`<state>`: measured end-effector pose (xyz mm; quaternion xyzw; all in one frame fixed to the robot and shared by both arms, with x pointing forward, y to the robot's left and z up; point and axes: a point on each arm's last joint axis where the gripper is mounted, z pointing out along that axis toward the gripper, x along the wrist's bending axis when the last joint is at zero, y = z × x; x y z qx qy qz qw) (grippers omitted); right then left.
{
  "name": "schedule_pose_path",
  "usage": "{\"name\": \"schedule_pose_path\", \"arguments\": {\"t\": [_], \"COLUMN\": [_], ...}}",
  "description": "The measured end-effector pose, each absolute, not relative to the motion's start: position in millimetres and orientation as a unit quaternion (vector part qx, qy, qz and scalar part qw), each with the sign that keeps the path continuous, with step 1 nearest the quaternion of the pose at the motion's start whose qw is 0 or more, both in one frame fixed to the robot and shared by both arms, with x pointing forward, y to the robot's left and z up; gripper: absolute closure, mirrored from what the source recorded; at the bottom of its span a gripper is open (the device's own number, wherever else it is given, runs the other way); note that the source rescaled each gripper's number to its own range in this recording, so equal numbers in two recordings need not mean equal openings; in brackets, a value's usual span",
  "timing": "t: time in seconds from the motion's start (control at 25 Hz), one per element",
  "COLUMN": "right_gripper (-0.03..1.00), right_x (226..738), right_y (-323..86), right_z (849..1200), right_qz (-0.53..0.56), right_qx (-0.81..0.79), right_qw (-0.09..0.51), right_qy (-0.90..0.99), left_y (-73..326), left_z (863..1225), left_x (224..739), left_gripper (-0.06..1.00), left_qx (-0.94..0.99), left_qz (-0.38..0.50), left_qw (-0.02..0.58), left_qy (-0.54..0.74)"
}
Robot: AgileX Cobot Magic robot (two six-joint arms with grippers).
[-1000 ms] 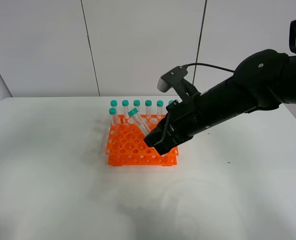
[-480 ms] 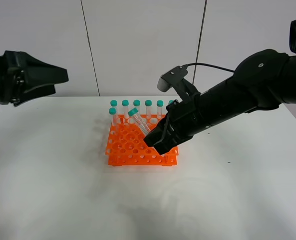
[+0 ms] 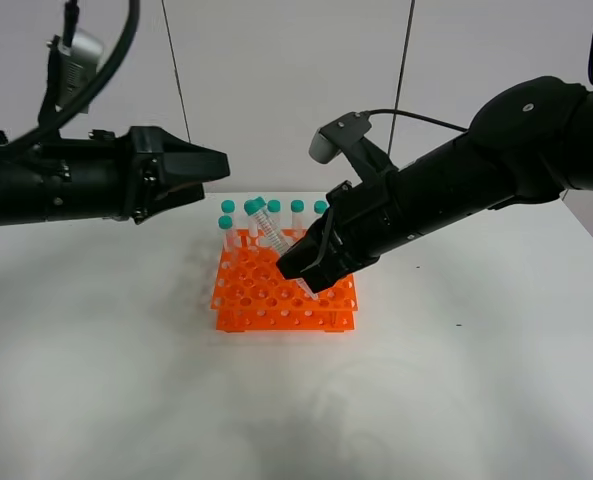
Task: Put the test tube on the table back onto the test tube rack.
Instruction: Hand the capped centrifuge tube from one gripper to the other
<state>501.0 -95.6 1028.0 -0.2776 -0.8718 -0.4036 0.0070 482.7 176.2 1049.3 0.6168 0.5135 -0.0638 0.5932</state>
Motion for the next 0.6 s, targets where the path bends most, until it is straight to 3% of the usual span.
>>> {"name": "schedule_pose_path", "arguments": {"t": [0.28,0.6], "right_gripper": [0.95,0.95], "right_x": [500,496], "right_y": [-95,-95], "right_z": [1028,1027], "right_qz": [-0.403,-0.399], "right_qx": [-0.276,-0.268], "right_qw": [0.011,0.03], "right_qy": [-0.873,-0.876], "left_y": [142,135], "left_z": [1028,1026], "left_x": [477,478], "left_gripper": [-0.02,-0.02], "left_qx": [0.655,0.66], "left_qz": [-0.1,-0.103], "left_qw": [0.567,0.563], "left_qy": [0.489,0.487]}}
